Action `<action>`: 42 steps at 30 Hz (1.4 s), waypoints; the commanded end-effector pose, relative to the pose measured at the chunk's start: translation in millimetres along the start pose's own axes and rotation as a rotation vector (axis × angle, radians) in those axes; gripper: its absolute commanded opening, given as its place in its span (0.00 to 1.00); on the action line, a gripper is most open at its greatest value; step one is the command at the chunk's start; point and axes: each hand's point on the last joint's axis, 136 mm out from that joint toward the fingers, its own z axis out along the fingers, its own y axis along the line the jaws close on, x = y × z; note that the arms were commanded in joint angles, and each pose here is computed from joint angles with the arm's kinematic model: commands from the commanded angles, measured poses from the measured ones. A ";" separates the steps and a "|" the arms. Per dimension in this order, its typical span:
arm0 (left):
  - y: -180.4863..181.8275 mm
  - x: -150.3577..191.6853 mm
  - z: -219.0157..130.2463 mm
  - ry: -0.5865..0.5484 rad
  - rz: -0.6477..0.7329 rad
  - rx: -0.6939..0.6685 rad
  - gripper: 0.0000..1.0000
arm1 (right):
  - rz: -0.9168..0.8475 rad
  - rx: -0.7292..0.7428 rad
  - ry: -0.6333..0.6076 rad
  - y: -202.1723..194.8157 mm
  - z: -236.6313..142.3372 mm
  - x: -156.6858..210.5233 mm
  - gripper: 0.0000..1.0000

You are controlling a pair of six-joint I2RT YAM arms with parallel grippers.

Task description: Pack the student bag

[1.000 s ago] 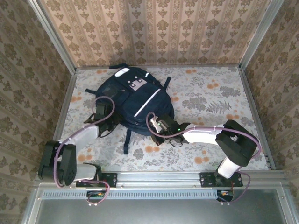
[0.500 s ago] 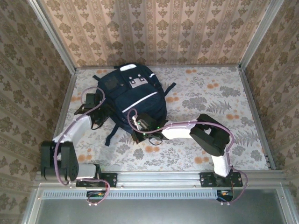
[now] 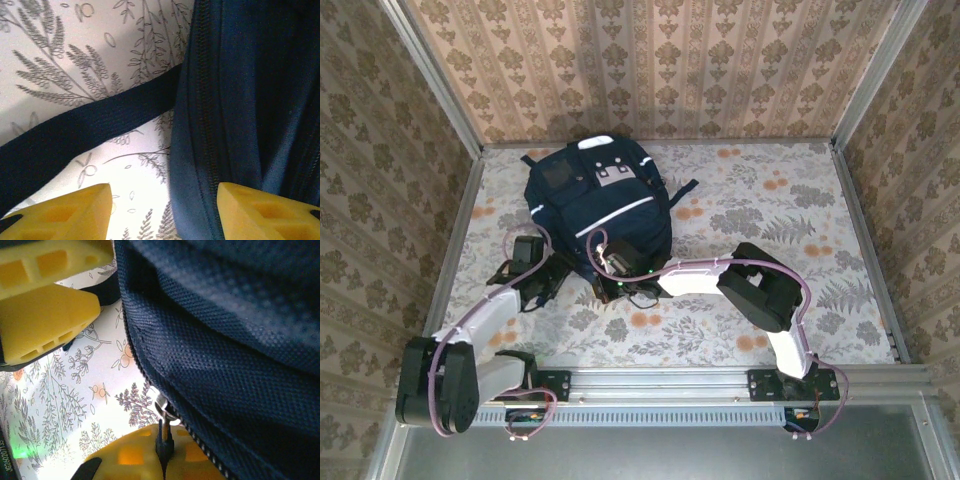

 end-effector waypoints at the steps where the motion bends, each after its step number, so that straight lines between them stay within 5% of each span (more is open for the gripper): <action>1: -18.2 -5.0 4.7 -0.024 -0.003 0.065 0.59 | 0.016 -0.037 -0.034 7.6 2.9 -10.6 0.00; 21: -45.5 -8.6 10.9 -0.087 0.093 0.180 0.62 | 0.060 -0.082 0.013 10.2 17.9 0.1 0.00; 31: -33.2 -15.2 19.1 -0.113 0.146 0.078 0.12 | 0.042 -0.012 0.048 -3.4 15.3 10.1 0.00; 42: -13.6 -24.4 13.3 -0.141 0.152 -0.010 0.09 | 0.002 0.132 0.137 -32.4 1.0 29.0 0.00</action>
